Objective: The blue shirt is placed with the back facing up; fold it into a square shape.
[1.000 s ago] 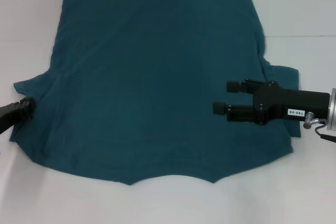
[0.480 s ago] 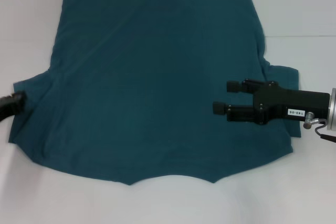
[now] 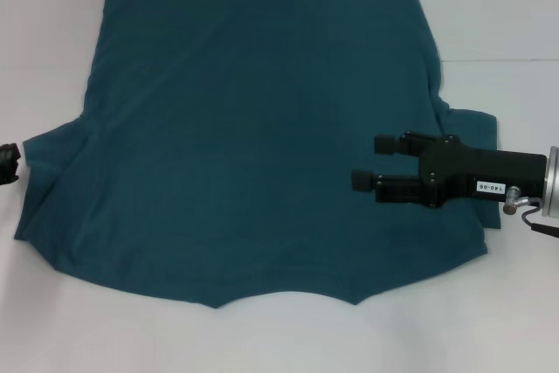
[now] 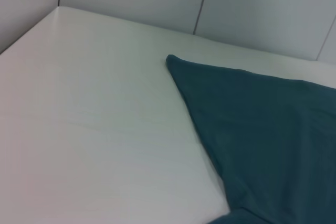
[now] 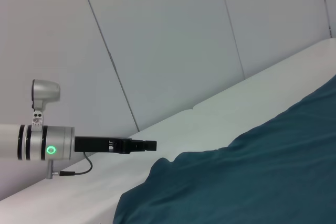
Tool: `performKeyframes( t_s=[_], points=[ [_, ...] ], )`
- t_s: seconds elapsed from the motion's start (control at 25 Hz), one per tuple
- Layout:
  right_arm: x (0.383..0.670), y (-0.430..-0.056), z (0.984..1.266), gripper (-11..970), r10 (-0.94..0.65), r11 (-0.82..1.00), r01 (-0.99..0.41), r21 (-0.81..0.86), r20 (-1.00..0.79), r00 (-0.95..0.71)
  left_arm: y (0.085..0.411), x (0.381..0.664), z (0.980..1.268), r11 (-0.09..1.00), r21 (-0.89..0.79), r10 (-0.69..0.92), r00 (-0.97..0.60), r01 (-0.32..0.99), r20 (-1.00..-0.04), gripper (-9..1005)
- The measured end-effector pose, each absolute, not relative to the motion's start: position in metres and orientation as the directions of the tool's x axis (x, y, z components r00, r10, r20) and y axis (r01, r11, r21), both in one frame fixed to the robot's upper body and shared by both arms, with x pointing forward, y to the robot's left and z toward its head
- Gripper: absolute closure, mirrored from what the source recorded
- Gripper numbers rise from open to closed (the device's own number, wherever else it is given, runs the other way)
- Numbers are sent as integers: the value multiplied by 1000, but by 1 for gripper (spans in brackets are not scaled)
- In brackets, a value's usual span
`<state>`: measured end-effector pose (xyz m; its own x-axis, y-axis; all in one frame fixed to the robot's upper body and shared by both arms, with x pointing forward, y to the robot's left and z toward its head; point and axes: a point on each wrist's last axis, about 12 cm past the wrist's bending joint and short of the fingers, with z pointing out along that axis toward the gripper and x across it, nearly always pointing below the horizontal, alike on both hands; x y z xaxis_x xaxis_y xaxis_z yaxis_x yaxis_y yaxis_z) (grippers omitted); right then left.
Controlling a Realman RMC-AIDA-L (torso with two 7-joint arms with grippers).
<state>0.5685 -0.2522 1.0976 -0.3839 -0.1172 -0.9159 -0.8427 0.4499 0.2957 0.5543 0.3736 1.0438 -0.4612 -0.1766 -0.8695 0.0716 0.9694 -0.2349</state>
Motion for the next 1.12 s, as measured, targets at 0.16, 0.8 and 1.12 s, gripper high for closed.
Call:
performKeyframes(
  t_s=[0.16,0.8,1.12],
  points=[
    [569,-252,1097,79,-117,453,-841,295,-916,-384,369,552,1041,967,-242,-176,-470,83,-865,951],
    [570,-252,1098,83,-118,454,-841,294,-916,-384,359,549,1034,962,-255,-177,-490,97,-854,551],
    [570,-252,1098,85,-118,454,-841,294,-916,-384,353,551,1032,960,-255,-165,-502,116,-849,321]
  ],
)
